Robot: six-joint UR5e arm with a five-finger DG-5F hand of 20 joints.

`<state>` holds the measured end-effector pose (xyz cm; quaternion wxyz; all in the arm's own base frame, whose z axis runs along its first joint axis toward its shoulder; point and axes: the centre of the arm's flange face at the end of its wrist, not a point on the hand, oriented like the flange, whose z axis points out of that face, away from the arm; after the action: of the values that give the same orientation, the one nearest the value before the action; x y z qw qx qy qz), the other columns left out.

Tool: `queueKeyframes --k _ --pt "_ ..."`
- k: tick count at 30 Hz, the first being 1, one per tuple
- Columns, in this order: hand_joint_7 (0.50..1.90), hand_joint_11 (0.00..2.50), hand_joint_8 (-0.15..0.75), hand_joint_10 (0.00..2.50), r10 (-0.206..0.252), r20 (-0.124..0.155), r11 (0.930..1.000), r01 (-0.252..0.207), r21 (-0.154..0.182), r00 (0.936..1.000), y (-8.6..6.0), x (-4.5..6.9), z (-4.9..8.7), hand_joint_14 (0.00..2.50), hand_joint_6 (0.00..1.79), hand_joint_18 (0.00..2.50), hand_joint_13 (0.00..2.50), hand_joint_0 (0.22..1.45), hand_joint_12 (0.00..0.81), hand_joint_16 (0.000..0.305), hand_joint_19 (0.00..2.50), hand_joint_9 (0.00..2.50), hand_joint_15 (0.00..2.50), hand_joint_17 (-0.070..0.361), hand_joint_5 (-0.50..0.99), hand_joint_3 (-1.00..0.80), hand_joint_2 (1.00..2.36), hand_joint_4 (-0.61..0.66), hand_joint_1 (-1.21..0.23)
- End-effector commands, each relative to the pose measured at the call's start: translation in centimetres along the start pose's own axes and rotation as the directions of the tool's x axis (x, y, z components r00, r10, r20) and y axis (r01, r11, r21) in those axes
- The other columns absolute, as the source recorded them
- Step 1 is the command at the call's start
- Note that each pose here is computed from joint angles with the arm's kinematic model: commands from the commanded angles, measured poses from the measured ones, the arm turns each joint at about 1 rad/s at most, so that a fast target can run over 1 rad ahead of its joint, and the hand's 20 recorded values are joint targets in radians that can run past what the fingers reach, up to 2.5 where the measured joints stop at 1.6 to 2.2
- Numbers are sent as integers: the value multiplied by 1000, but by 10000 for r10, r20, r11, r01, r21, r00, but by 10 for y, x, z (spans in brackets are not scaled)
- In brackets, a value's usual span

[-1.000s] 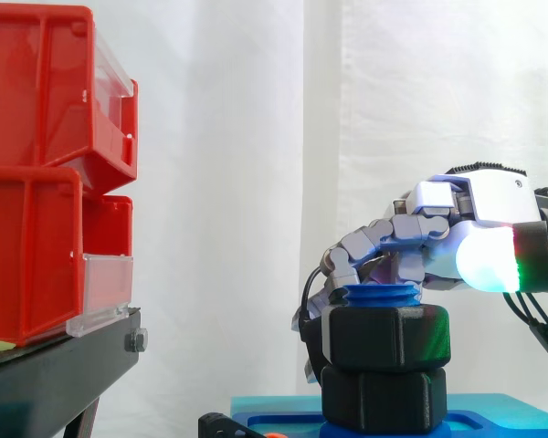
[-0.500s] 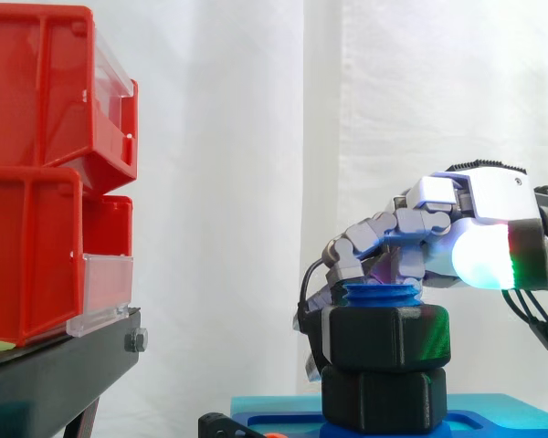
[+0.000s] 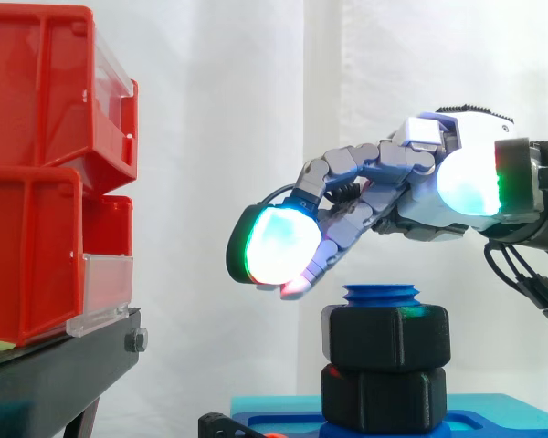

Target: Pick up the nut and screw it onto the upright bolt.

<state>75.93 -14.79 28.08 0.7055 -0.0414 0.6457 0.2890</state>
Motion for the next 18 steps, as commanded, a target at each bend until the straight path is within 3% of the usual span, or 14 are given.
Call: queueKeyframes --k 1,13,18 --pt "637 0 267 0 9 -23 10000 -9 -54 10000 5 2 5 0 501 146 474 409 392 51 134 711 62 116 -170 -500 1000 156 -281" --pt "638 0 267 0 87 -101 9999 -88 -98 9999 20 14 16 0 501 117 439 410 395 51 126 667 52 115 -164 -500 1000 159 -280" --pt "658 0 271 0 173 -119 9998 -173 47 9998 21 29 13 0 501 117 445 411 394 51 119 666 57 114 -159 -500 1000 169 -283"
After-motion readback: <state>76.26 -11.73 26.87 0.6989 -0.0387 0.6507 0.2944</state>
